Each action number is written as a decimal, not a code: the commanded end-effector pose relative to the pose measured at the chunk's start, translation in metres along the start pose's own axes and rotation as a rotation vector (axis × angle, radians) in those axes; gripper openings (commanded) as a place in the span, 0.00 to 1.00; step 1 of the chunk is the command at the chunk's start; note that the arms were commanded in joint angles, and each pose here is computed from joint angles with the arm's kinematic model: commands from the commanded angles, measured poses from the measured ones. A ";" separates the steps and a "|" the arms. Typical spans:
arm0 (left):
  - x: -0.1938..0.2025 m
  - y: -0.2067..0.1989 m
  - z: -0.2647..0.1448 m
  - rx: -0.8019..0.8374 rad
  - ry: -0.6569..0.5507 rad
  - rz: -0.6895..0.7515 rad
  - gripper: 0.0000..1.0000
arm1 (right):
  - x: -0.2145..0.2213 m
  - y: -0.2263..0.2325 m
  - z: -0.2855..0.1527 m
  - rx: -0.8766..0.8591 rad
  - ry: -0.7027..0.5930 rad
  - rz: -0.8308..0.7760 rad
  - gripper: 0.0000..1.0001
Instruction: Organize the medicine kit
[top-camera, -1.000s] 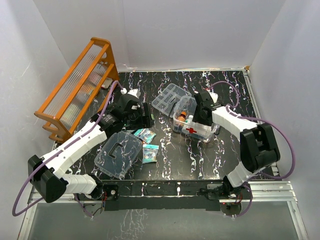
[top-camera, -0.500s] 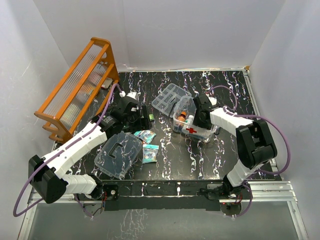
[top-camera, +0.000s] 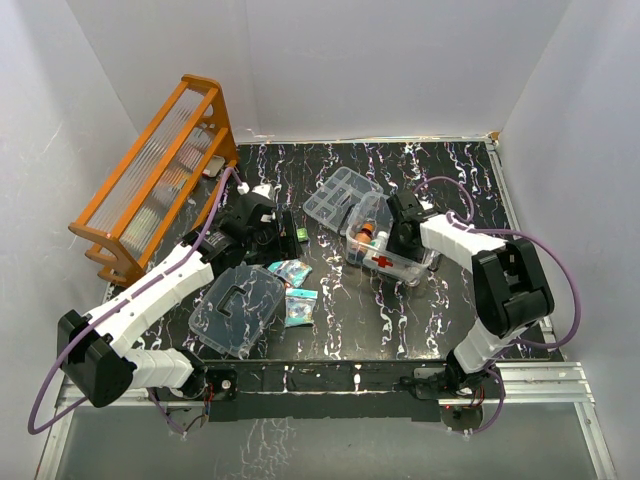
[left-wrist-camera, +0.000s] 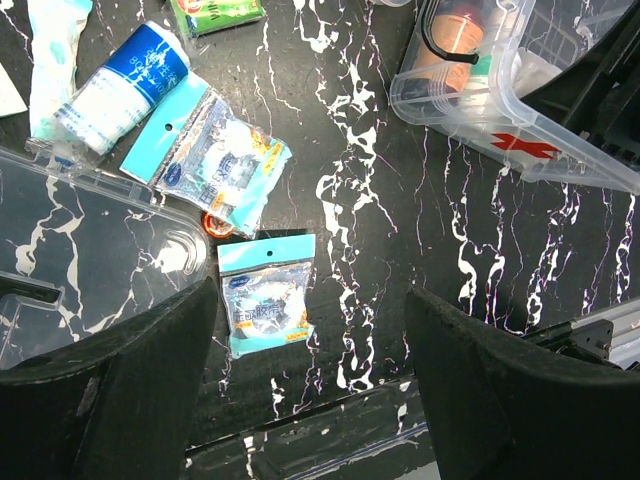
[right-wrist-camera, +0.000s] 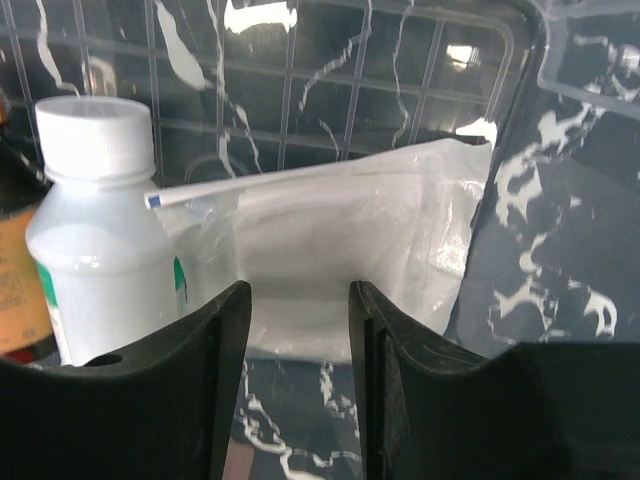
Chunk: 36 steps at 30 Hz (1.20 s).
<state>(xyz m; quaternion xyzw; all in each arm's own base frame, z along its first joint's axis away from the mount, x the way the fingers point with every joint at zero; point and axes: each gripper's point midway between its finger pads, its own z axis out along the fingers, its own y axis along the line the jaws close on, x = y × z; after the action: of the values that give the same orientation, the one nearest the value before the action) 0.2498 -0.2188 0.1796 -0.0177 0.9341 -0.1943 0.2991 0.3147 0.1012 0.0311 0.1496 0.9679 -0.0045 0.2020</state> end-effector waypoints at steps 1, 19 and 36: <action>-0.004 -0.001 -0.006 0.017 -0.014 0.008 0.74 | -0.007 0.006 -0.031 -0.031 0.008 0.043 0.42; -0.002 0.001 -0.005 0.014 -0.010 0.006 0.75 | -0.047 -0.001 0.001 0.050 -0.187 -0.026 0.42; -0.002 0.004 0.004 -0.012 0.007 0.032 0.75 | -0.063 0.004 -0.041 0.005 -0.229 0.008 0.44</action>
<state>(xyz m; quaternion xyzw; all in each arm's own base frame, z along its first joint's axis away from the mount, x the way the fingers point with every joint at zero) 0.2502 -0.2197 0.1740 -0.0108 0.9373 -0.1905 0.2916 0.3355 0.0855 0.0351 0.1422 0.9564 -0.0476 0.2508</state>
